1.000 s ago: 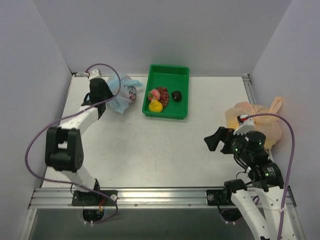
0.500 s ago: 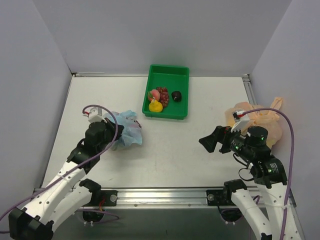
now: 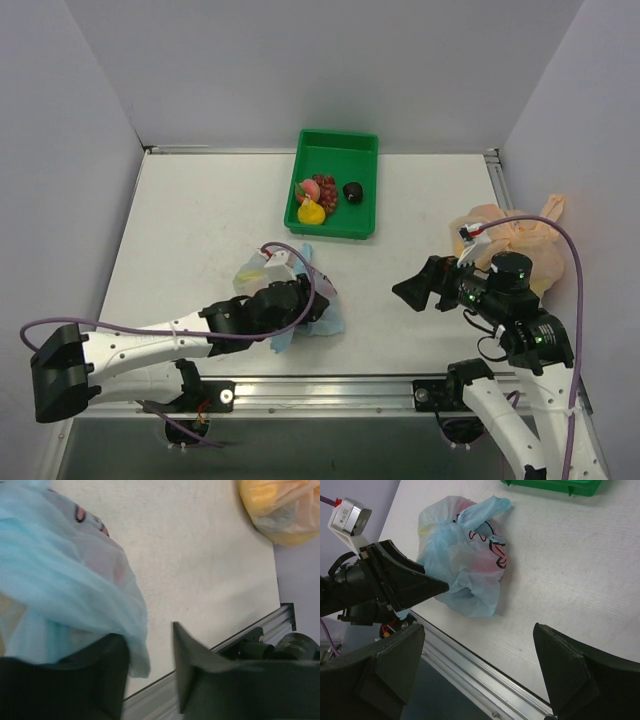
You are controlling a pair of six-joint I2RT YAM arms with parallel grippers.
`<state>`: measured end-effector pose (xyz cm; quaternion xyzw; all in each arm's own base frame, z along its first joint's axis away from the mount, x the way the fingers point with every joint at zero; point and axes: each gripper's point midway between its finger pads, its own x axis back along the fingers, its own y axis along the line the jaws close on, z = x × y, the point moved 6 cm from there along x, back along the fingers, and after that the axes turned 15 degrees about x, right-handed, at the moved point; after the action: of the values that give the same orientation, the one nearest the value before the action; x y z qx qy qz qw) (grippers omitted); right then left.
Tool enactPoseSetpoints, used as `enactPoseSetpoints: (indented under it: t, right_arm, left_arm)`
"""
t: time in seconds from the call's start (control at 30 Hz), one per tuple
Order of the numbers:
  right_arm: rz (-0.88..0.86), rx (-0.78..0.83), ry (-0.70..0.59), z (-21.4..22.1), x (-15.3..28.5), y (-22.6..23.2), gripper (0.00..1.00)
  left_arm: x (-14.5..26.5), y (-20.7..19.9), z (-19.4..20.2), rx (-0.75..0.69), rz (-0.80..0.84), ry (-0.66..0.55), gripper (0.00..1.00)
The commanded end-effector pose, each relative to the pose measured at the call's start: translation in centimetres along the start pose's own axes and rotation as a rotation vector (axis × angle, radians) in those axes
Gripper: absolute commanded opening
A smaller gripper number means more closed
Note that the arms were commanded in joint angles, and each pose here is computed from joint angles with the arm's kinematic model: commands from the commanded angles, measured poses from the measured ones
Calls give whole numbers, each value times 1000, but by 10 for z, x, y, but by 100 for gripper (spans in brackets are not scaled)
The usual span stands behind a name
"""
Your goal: Untie the knot of the plastic bag and take out the fruit
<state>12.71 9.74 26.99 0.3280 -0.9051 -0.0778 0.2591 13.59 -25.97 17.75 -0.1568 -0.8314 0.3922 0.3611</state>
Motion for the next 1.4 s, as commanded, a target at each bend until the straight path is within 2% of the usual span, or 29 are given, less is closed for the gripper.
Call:
enactPoseSetpoints:
  t: [0.0,0.13,0.2,0.4,0.53,0.57,0.73,0.87,0.93,1.1,1.23,1.37]
  right_arm:
    - [-56,-13,31,-2,-5,6,94]
    - [-73,-9,69,-3,-14,10,93]
    - [-93,24,106,-3,-23,17,93]
    - [-65,154,212,-9,-60,37,89]
    - [-94,245,252,-19,-83,55,86]
    - [-91,266,275,-19,-93,55,86]
    - [-124,385,302,-36,-117,62,86]
    - [-144,469,379,-30,-143,58,86]
    - [-173,492,398,-29,-149,59,80]
    - [-188,485,487,-10,-173,54,62]
    - [-201,448,527,3,-183,54,58]
    - [-187,410,567,20,-188,49,48]
  left_arm:
    - [1,-70,-11,58,202,-83,55]
    - [14,-104,-23,6,253,-93,77]
    - [23,-99,-32,-67,198,-109,79]
    - [57,-77,-72,-156,67,-218,77]
    - [69,-51,-77,-172,20,-178,77]
    - [66,-40,-70,-175,7,-141,77]
    - [60,-7,-65,-152,-46,-112,77]
    - [52,1,-68,-230,-75,-109,78]
    - [44,-1,-69,-290,-74,-94,78]
    - [22,2,-75,-337,-100,-51,80]
    - [3,8,-66,-371,-118,26,80]
    - [-9,14,-59,-381,-138,70,80]
